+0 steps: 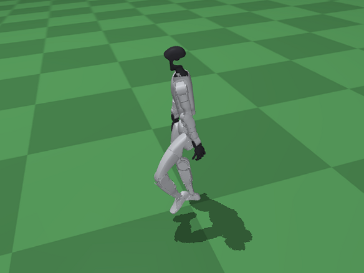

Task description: In place motions

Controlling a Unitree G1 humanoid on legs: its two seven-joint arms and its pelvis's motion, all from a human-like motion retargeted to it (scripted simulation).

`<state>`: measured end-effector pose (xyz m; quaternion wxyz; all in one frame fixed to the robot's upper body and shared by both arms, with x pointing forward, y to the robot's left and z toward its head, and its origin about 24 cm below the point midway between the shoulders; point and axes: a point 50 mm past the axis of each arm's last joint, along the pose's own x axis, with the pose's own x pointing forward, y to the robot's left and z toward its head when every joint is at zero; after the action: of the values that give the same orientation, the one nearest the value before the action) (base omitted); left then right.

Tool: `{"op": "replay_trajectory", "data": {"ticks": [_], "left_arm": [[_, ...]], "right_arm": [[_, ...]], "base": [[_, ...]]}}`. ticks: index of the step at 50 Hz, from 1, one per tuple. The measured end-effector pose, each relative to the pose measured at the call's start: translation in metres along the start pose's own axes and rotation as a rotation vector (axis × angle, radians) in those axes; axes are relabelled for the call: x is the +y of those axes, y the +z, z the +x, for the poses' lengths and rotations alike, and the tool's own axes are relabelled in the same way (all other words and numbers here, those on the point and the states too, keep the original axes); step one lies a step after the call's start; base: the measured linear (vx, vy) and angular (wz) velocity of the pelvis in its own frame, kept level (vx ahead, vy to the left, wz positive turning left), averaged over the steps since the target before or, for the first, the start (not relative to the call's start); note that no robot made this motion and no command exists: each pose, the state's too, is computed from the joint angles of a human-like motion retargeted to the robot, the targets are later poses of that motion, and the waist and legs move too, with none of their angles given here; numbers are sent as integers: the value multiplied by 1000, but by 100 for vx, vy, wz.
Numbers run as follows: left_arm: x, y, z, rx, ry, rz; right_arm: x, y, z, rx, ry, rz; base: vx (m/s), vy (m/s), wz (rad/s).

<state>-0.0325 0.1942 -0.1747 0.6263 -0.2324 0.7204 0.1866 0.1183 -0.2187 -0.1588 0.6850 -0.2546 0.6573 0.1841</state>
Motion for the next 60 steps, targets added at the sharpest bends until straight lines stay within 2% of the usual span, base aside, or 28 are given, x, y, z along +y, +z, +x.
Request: {"op": "replay_trajectory", "data": {"ticks": [5, 13, 20, 25, 29, 34, 38, 42, 50, 60], "left_arm": [[20, -45, -2, 167, 62, 45], [16, -70, -1, 231, 43, 21], [11, -63, 2, 177, 36, 46], [17, -38, 1, 113, 88, 92], [4, 7, -2, 41, 89, 172], [-47, 107, -23, -245, 62, 300], [-53, 147, -41, -410, -28, 314], [-55, 158, -46, -455, 13, 328], [-46, 117, -27, -281, 43, 392], [-4, 2, 0, 35, 68, 260]], "right_arm": [[-2, 13, -1, -68, -115, -80], [12, 44, -4, -242, 16, -7], [44, 10, 6, -164, 74, 41], [65, -55, 11, 61, 123, 36], [80, -113, 5, 283, 141, 127], [87, -137, -1, 362, 163, 364], [87, -146, -4, 431, 188, 266], [83, -141, -2, 384, 155, 243], [96, -132, 0, 344, 225, 263], [69, -89, 9, 176, 134, 178]], "base": [[17, -4, -80], [0, 3, -25], [8, 8, 0], [24, 3, 26], [9, 10, 133], [-32, 19, 9], [-2, 9, -4], [-15, 8, 24], [9, -3, 10], [15, -7, 2]]}}
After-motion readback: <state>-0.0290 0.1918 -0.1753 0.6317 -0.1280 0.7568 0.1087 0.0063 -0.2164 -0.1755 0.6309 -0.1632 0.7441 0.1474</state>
